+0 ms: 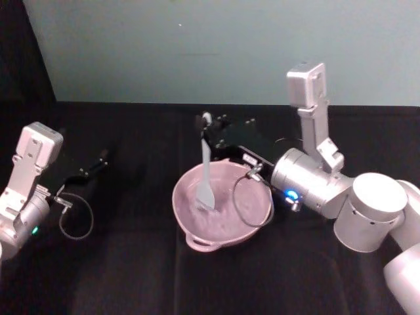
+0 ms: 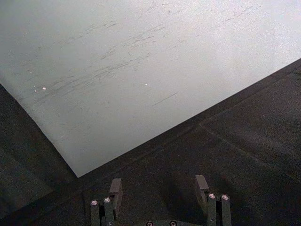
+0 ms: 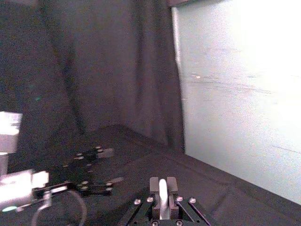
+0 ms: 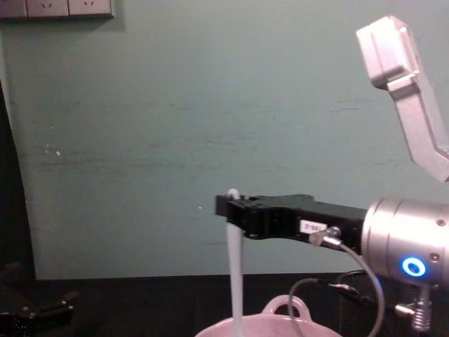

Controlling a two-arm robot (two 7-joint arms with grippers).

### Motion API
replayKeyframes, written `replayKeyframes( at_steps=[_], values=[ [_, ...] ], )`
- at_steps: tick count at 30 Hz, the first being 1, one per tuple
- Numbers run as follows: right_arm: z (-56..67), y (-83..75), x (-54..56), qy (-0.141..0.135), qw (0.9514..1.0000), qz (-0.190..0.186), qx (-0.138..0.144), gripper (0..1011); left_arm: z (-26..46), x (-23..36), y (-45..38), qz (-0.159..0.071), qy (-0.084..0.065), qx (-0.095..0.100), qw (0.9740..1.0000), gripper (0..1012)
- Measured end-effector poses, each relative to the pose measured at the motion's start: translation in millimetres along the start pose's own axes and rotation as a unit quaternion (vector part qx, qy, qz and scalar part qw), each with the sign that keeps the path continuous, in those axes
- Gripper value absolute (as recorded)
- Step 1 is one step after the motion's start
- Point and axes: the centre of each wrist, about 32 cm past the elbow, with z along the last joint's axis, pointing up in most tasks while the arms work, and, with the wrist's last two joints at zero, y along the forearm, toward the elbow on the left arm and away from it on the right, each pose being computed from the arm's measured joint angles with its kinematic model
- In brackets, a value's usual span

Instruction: Use the one hand to pick up the spoon and stir the clear water in the bowl.

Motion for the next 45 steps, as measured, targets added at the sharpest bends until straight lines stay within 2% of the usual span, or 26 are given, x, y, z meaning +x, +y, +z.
replayKeyframes(
  at_steps=[4,8,15,22,29,32,40,45],
  values=[
    [-2.2,-5.2,11.2,0.005,0.9997,-0.024,0.002,108,0.0,0.0,0.0,0.0,0.0,0.0,1.0,1011],
    [-3.0,-16.8,23.2,0.006,0.9986,-0.052,0.004,108,0.0,0.0,0.0,0.0,0.0,0.0,1.0,1011],
    [0.3,-31.7,29.1,0.003,0.9973,-0.073,0.008,108,0.0,0.0,0.0,0.0,0.0,0.0,1.0,1011],
    [8.3,-43.2,22.6,-0.014,0.9974,-0.07,-0.001,108,0.0,0.0,0.0,0.0,0.0,0.0,1.0,1011],
    [13.0,-46.5,6.6,-0.028,0.9985,-0.044,-0.017,108,0.0,0.0,0.0,0.0,0.0,0.0,1.0,1011],
    [11.9,-41.3,-5.8,-0.029,0.9992,-0.017,-0.024,108,0.0,0.0,0.0,0.0,0.0,0.0,1.0,1011],
    [10.6,-23.7,-26.5,-0.024,0.9991,0.028,-0.019,108,0.0,0.0,0.0,0.0,0.0,0.0,1.0,1011],
    [9.9,-12.9,-26.5,-0.022,0.9991,0.034,-0.013,108,0.0,0.0,0.0,0.0,0.0,0.0,1.0,1011]
  ],
)
